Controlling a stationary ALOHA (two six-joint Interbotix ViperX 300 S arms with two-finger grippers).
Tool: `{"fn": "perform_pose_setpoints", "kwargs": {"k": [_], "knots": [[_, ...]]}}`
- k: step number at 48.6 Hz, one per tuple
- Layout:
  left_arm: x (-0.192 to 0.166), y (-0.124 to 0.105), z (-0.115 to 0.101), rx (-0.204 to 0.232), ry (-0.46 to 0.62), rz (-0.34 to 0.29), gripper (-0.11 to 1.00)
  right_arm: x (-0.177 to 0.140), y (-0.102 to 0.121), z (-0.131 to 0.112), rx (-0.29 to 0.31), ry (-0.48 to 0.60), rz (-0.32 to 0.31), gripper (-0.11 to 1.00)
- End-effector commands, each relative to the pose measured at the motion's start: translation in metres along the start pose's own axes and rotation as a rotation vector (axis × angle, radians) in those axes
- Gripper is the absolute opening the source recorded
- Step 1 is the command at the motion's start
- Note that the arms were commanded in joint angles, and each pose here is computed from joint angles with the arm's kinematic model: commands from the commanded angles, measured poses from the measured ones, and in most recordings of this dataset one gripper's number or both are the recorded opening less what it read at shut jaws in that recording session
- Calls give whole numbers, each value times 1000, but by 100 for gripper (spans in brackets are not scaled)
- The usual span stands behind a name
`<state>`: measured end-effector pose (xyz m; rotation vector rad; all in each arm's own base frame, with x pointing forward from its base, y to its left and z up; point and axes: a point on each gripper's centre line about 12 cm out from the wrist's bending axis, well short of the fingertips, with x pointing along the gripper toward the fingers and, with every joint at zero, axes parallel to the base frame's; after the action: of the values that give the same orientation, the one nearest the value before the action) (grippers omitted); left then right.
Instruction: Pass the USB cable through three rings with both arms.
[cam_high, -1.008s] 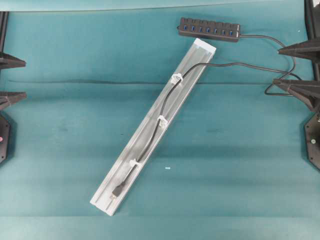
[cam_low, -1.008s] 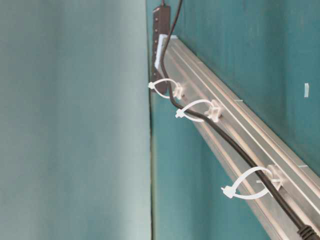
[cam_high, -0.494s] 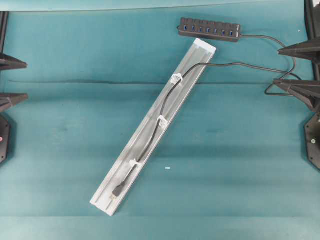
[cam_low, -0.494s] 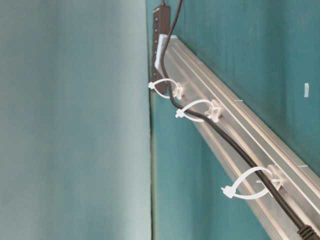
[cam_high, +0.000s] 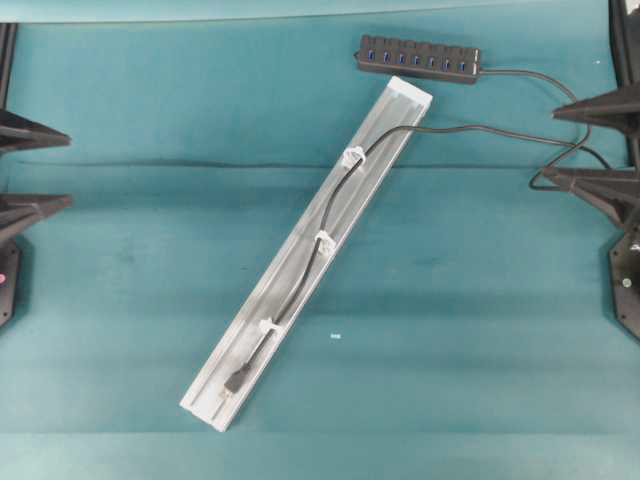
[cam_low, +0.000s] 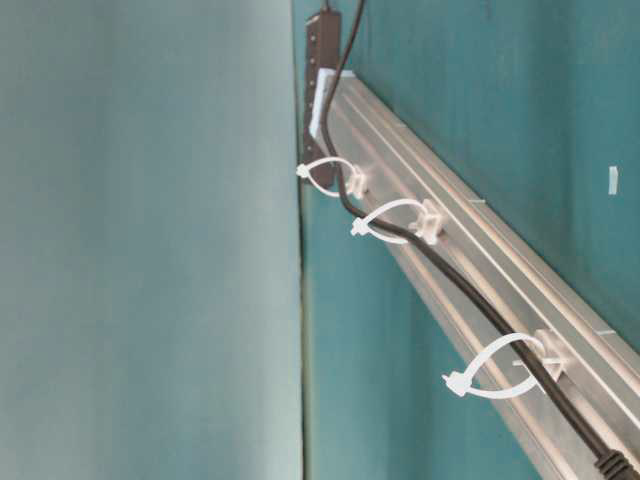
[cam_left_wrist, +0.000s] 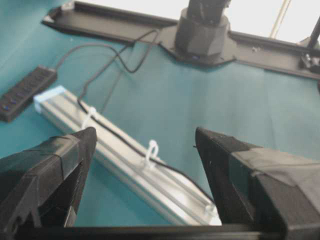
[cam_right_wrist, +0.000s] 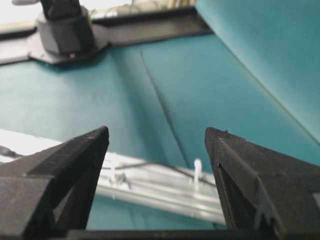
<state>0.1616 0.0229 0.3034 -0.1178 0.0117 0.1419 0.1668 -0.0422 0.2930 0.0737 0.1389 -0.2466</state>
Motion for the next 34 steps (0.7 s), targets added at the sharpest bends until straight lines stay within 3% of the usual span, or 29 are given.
{"fn": "perform_pose_setpoints", "kwargs": {"k": [1, 10, 34], "knots": [[7, 0, -2, 0, -23, -3, 88, -1, -1, -2, 13, -20, -4, 80], [12, 0, 1, 6, -88, -12, 88, -6, -1, 1, 11, -78, -4, 80], [9, 0, 4, 6, -93, -12, 88, -13, -1, 2, 14, -115, -3, 80]]}}
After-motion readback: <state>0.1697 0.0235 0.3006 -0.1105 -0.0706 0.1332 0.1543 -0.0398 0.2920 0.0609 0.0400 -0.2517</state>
